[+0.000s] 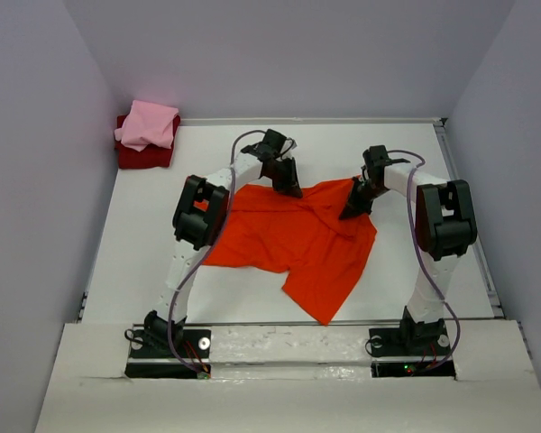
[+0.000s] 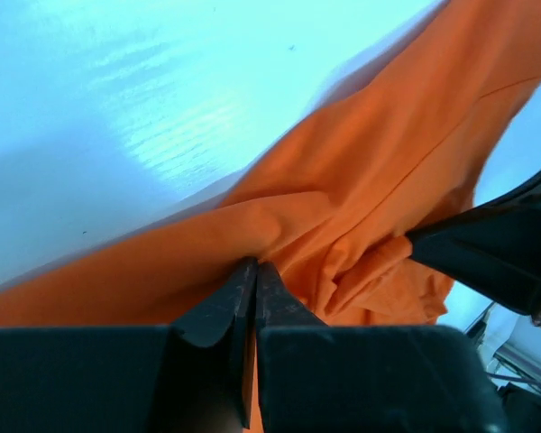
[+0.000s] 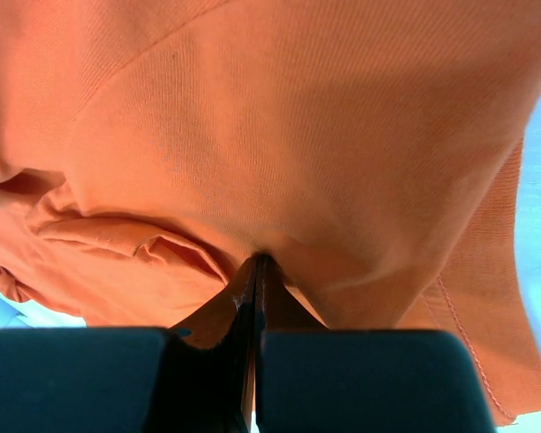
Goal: Fold and stack the t-shirts
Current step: Fold the flattened tshirt in 1/3 of the way
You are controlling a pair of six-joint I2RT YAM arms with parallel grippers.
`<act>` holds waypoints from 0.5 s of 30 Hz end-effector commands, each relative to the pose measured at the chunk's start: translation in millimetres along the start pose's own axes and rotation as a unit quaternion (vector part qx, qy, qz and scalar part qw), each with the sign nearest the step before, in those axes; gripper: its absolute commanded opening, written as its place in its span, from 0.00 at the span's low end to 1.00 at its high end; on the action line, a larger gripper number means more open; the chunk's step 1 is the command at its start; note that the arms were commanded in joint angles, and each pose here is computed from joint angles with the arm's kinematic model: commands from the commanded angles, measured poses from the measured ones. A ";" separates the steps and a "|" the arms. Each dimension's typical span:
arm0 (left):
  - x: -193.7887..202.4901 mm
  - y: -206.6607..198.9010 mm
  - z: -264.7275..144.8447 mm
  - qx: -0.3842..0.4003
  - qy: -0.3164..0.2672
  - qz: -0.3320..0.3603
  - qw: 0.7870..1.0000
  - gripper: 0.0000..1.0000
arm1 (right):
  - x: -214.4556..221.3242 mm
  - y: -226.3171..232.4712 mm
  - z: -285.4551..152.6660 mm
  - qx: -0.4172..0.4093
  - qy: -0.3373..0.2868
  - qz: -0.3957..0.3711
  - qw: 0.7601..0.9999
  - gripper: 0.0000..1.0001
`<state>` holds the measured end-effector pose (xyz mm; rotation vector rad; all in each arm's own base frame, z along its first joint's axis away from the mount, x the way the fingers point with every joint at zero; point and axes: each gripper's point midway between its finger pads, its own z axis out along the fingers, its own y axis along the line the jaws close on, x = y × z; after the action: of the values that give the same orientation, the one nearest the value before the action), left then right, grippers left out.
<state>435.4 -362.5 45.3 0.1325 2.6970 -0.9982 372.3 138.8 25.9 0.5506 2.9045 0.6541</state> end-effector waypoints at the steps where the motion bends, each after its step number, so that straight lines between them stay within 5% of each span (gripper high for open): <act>1: 0.4 -26.5 -15.6 0.013 0.006 0.025 1.000 0.04 | -5.5 0.7 -11.2 0.004 -0.016 -0.006 1.000 0.00; 15: -17.5 -3.6 -20.3 -0.088 -0.038 0.058 0.994 0.03 | 1.4 1.8 -11.8 -0.003 -0.002 -0.004 1.000 0.00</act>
<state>426.5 -356.3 35.0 0.1890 2.7518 -0.7825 370.7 138.8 25.8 0.5529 2.9112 0.6542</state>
